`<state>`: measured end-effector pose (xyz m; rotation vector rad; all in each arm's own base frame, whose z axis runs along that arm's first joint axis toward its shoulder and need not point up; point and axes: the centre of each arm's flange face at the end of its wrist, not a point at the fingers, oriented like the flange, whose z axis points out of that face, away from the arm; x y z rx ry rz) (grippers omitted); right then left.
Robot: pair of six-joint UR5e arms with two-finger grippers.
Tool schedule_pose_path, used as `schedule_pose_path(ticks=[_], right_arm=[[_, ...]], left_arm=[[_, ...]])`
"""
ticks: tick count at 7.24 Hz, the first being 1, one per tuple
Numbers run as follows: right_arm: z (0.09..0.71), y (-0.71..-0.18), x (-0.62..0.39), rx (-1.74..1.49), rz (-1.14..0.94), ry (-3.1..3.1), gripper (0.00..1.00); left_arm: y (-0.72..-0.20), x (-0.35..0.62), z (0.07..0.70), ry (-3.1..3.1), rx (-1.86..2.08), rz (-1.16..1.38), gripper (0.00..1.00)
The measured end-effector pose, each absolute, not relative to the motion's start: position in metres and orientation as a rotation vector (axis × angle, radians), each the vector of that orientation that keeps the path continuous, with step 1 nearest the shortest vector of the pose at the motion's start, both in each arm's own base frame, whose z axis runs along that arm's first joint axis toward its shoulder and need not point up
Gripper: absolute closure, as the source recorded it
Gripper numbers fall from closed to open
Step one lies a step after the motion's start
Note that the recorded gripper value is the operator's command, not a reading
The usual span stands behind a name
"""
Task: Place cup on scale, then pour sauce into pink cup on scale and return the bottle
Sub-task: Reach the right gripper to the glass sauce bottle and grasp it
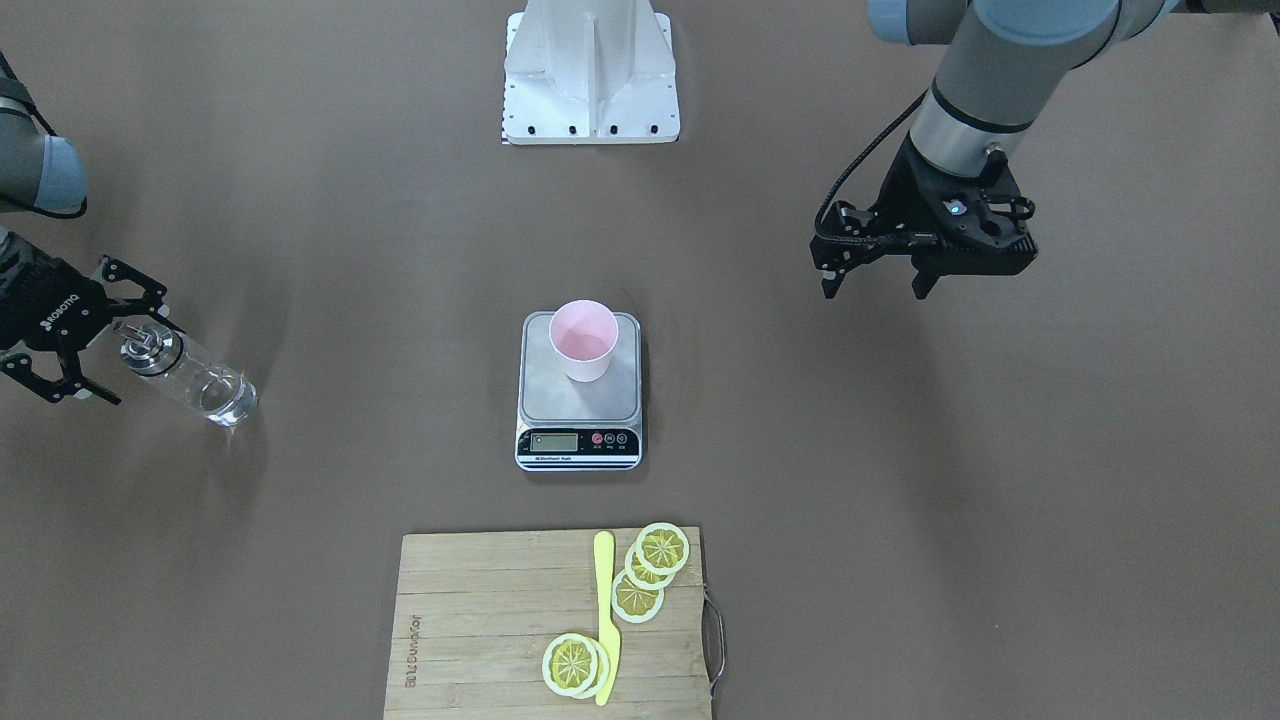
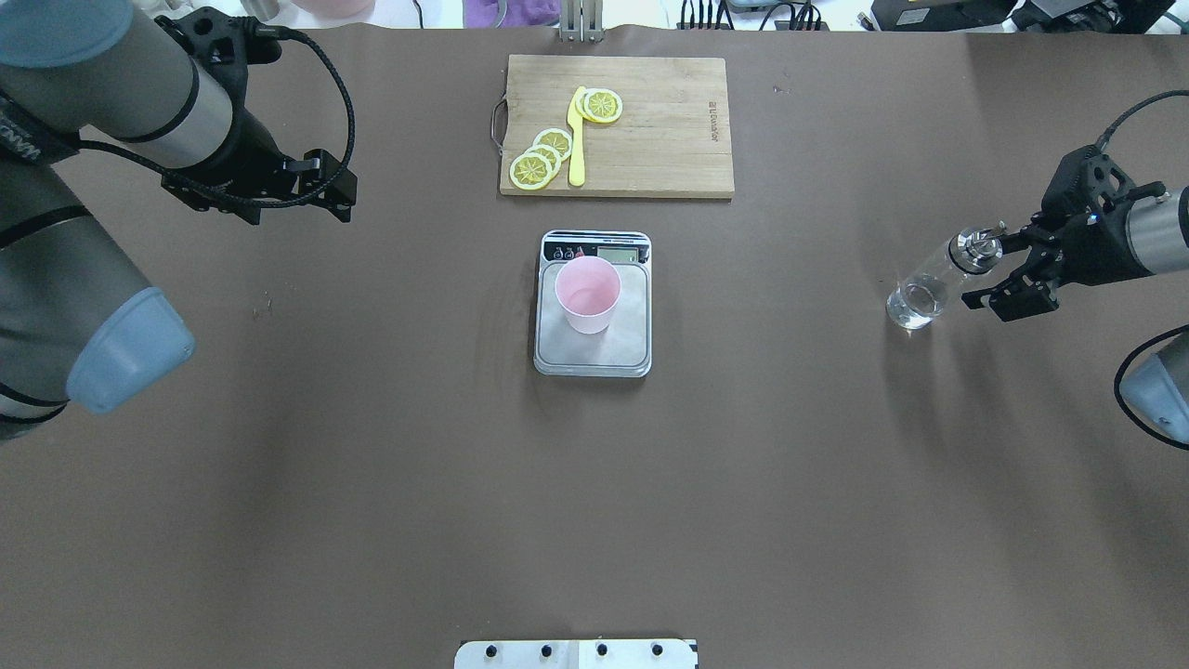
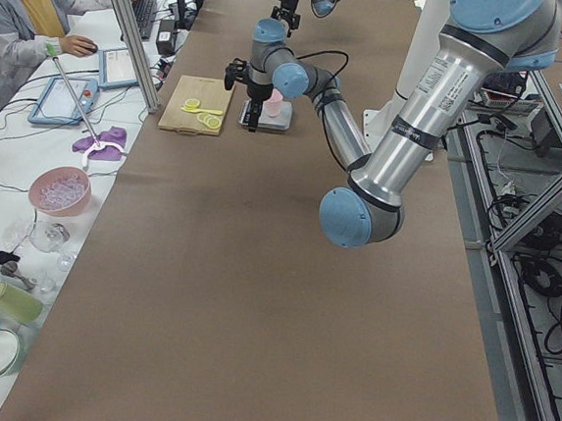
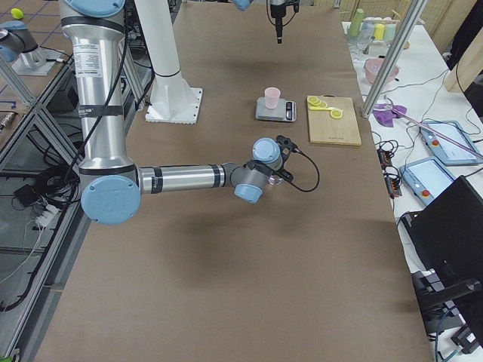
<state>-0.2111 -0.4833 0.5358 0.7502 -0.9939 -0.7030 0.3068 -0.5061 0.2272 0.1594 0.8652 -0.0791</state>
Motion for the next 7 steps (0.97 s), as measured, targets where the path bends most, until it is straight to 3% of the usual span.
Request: schedule_pose_path(ticks=[7], right_arm=[[0.593,-0.455,-0.214,0.988,-0.556,-1.099,0.07]], left_arm=[[-0.505,0.307,0.21,0.889,0.161,-0.106,0.03]])
